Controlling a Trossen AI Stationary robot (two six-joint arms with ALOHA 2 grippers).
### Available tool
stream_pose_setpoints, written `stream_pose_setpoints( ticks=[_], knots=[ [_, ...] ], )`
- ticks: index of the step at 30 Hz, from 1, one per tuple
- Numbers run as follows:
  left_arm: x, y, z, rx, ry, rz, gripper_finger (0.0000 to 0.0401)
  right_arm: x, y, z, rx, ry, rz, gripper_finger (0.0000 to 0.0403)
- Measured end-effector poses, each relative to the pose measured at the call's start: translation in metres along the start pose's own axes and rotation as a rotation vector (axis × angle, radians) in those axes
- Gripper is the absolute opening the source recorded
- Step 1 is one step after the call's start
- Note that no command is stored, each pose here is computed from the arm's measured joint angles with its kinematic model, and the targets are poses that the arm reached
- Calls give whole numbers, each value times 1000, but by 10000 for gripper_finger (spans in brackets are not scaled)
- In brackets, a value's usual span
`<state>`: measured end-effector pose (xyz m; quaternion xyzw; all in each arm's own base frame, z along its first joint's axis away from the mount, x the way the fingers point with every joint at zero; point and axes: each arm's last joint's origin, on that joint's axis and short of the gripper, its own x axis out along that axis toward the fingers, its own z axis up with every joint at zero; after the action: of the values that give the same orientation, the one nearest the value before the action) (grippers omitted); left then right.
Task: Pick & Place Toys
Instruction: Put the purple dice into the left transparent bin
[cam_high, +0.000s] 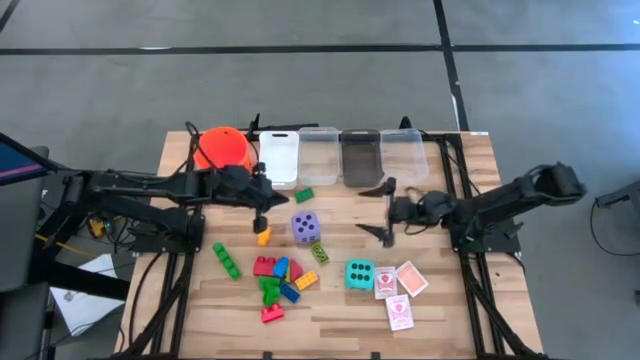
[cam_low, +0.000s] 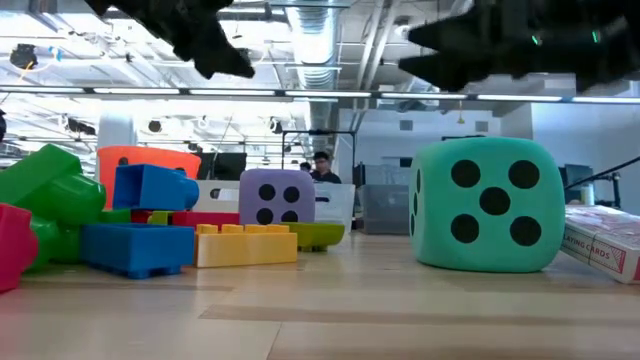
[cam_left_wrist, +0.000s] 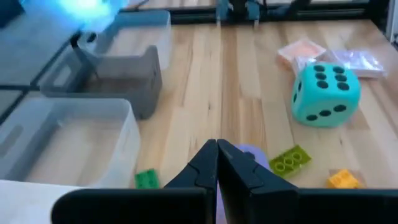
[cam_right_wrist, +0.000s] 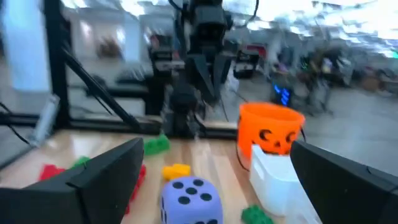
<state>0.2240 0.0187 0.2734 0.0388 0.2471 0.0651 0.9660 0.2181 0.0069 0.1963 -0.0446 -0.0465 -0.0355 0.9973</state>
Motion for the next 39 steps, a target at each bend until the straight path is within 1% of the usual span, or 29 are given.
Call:
stream_pose_setpoints(
  ticks=[2,5,8,9,10,12,13,15,17,19,21,22,24,27,31,34,39],
  knots=[
    [4,0,8,19,-80,7,0,-4,-10,-11,50,-6,33,400],
    [10,1,12,38,-126,17,0,2,-20,-25,124,51,75,400],
    [19,1,5,55,-85,16,0,15,-22,-33,151,80,115,400],
    [22,0,-1,50,-71,11,0,20,-22,-34,151,77,127,400],
    [26,-1,-7,36,-94,3,0,25,-21,-36,150,78,131,400],
    [29,-5,-28,2,-125,-37,0,38,-20,-38,144,77,138,400],
    [30,-7,-39,-19,-158,-58,0,45,-20,-37,142,70,142,400],
    [25,-8,-57,-47,-270,-71,0,54,-19,-36,141,66,165,400],
    [14,-8,-73,-68,-388,-58,0,64,-19,-35,128,73,199,400],
    [5,-7,-89,-89,-460,-6,0,70,-21,-34,115,83,210,400],
    [-3,-7,-107,-117,-476,28,0,72,-25,-31,112,77,200,400],
    [-6,-6,-110,-128,-495,41,0,74,-27,-30,113,80,190,400],
    [-11,-6,-121,-157,-492,59,0,74,-33,-32,118,92,170,400],
    [-13,-5,-131,-180,-482,112,0,74,-38,-33,120,97,149,400],
    [-13,-3,-134,-187,-469,197,0,75,-38,-39,126,133,149,400],
    [-9,-3,-137,-190,-432,205,0,76,-36,-48,125,170,157,400],
    [-2,-5,-144,-250,-375,191,0,78,-41,-62,104,205,139,400]
  ],
)
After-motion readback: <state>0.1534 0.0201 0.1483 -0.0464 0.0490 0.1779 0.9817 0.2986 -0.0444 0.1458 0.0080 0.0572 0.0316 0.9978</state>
